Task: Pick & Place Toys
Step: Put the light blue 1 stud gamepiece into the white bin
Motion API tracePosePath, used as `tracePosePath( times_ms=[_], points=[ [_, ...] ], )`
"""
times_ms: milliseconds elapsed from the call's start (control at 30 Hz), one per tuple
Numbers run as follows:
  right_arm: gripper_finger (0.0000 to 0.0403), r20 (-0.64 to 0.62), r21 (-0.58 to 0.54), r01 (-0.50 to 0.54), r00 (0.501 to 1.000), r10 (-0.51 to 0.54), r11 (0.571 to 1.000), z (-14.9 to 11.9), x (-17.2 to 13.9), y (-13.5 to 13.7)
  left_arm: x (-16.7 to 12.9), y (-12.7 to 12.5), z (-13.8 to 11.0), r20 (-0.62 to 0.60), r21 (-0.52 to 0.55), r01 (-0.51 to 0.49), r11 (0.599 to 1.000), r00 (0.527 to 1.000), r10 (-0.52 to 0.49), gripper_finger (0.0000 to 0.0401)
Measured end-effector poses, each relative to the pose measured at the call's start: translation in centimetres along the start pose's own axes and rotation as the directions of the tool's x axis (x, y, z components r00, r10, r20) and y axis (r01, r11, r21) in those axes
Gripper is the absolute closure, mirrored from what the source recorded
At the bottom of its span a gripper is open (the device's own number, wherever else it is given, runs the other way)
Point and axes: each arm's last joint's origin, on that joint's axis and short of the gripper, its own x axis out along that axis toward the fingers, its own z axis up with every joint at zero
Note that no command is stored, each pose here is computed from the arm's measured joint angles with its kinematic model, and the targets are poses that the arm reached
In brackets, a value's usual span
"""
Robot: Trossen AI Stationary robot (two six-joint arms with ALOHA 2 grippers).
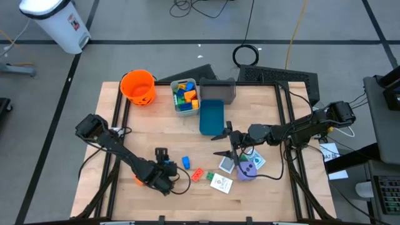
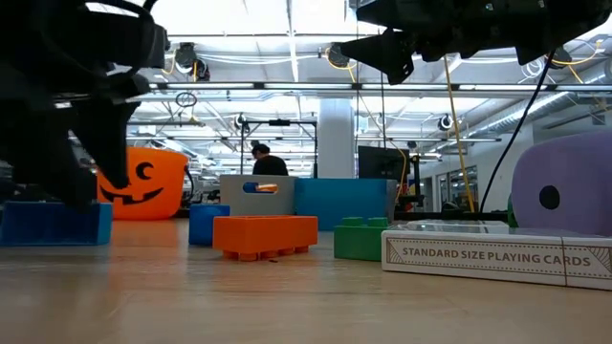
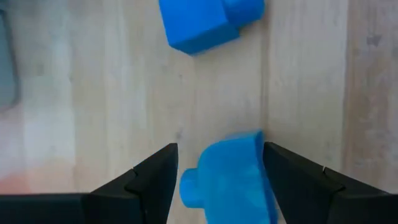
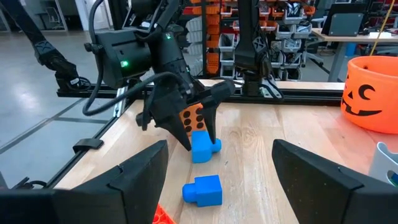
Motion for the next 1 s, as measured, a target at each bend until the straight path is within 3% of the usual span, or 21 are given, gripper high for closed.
tracePosePath(
  times_ms=[133,333,700,867,1000],
  points=[
    [0.0122,0.000,0.000,0.000,1.000,0.000,1.000,0.0,0.0,0.0,0.0,-0.2,-0.2,-0.036,-0.048,0.051,0.998,0.998,-0.053,0.0160],
    [0.0122,0.000,0.000,0.000,1.000,0.000,1.000,0.0,0.0,0.0,0.0,0.4,-0.6,-0.039,-0.102,-0.067,0.993,0.997,0.063,0.0160],
    [0.0122,0.000,0.000,0.000,1.000,0.000,1.000,0.0,0.0,0.0,0.1,0.6,-0.5,-0.056,-0.190,-0.064,0.980,0.997,0.054,0.0160],
    [0.0122,0.000,0.000,0.001,1.000,-0.001,1.000,0.0,0.0,0.0,1.8,0.1,-0.7,-0.164,-0.183,-0.053,0.982,0.986,0.022,0.0160],
    [0.0122,0.000,0.000,0.001,1.000,-0.001,1.000,0.0,0.0,0.0,3.0,0.0,-0.8,-0.226,-0.173,-0.097,0.980,0.972,0.056,0.0160]
  ],
)
